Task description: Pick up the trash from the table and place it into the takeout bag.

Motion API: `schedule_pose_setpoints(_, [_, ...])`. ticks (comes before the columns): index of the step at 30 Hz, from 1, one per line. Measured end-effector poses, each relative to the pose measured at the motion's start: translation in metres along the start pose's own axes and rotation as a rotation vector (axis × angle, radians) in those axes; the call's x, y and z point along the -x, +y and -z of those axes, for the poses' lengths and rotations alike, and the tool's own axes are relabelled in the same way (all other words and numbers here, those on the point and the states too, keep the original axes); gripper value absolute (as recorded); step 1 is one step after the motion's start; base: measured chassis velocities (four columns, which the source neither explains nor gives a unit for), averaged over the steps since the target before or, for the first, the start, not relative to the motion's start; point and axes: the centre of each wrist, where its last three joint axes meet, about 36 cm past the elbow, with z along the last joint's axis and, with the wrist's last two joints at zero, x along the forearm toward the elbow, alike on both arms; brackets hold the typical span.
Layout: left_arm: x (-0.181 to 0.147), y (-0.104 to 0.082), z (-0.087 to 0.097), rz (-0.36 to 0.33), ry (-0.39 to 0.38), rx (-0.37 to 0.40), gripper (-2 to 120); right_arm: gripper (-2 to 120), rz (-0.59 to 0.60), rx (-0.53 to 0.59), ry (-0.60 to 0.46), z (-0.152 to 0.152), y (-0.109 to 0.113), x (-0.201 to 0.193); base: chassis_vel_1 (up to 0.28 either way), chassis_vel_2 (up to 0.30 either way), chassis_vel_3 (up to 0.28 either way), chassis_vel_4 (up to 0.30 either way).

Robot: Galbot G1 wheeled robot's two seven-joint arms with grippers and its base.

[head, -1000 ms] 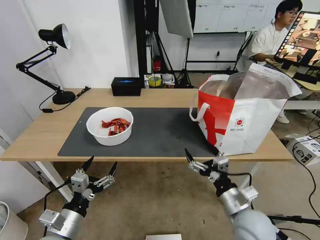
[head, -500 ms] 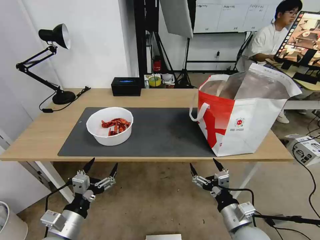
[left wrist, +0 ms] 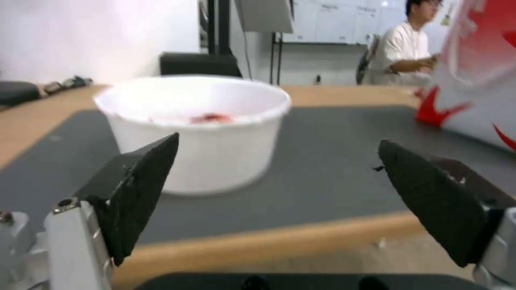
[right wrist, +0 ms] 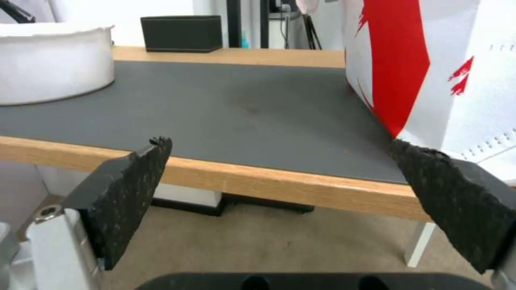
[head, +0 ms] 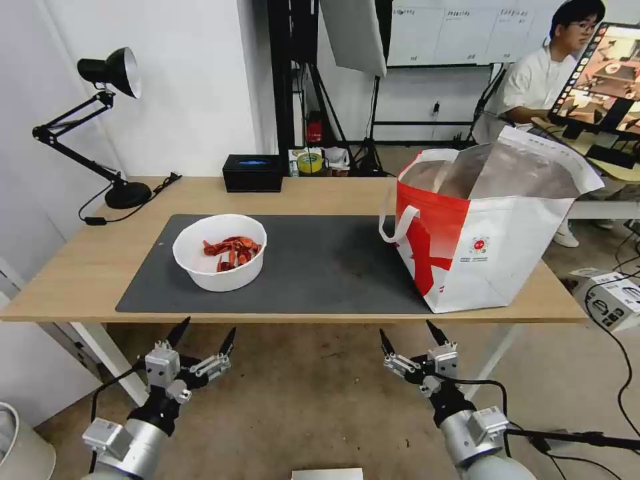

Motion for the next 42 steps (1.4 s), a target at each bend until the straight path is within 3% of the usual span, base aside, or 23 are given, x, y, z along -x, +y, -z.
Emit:
schedule_pose_setpoints(5, [0.026, 0.012, 0.036, 0.047, 0.01, -0.012, 100, 100, 0.0, 0.0, 0.0, 0.0, 0.0, 0.0, 0.0, 0.0, 0.0, 0.0])
schedule_pose_setpoints(6, [0.026, 0.012, 0.036, 0.047, 0.01, -0.012, 100, 100, 0.0, 0.0, 0.0, 0.0, 0.0, 0.0, 0.0, 0.0, 0.0, 0.0])
schedule_pose_setpoints(9, [0.039, 0.02, 0.061, 0.067, 0.078, 0.005, 100, 100, 0.0, 0.0, 0.0, 0.0, 0.0, 0.0, 0.0, 0.0, 0.0, 0.0])
schedule_pose_setpoints(18, [0.061, 0.047, 0.091, 0.066, 0.168, 0.0, 100, 100, 0.0, 0.0, 0.0, 0.0, 0.0, 0.0, 0.0, 0.0, 0.0, 0.0])
schedule_pose_setpoints(21, [0.081, 0.058, 0.099, 0.041, 0.219, -0.027, 100, 100, 0.001, 0.0, 0.0, 0.0, 0.0, 0.0, 0.0, 0.0, 0.0, 0.0])
schedule_pose_setpoints(26, [0.109, 0.073, 0.11, 0.058, 0.26, -0.072, 100, 100, 0.001, 0.001, 0.0, 0.001, 0.0, 0.0, 0.0, 0.0, 0.0, 0.0])
schedule_pose_setpoints(30, [0.135, 0.089, 0.131, 0.066, 0.303, -0.107, 100, 100, 0.001, 0.001, -0.001, 0.001, 0.0, 0.0, 0.0, 0.0, 0.0, 0.0])
schedule_pose_setpoints(34, [0.159, 0.106, 0.15, 0.072, 0.438, -0.129, 100, 100, 0.001, 0.001, -0.001, 0.001, 0.0, 0.0, 0.0, 0.0, 0.0, 0.0])
schedule_pose_setpoints(42, [0.183, 0.132, 0.151, 0.12, 0.609, -0.152, 100, 100, 0.001, 0.001, -0.001, 0.001, 0.0, 0.0, 0.0, 0.0, 0.0, 0.0])
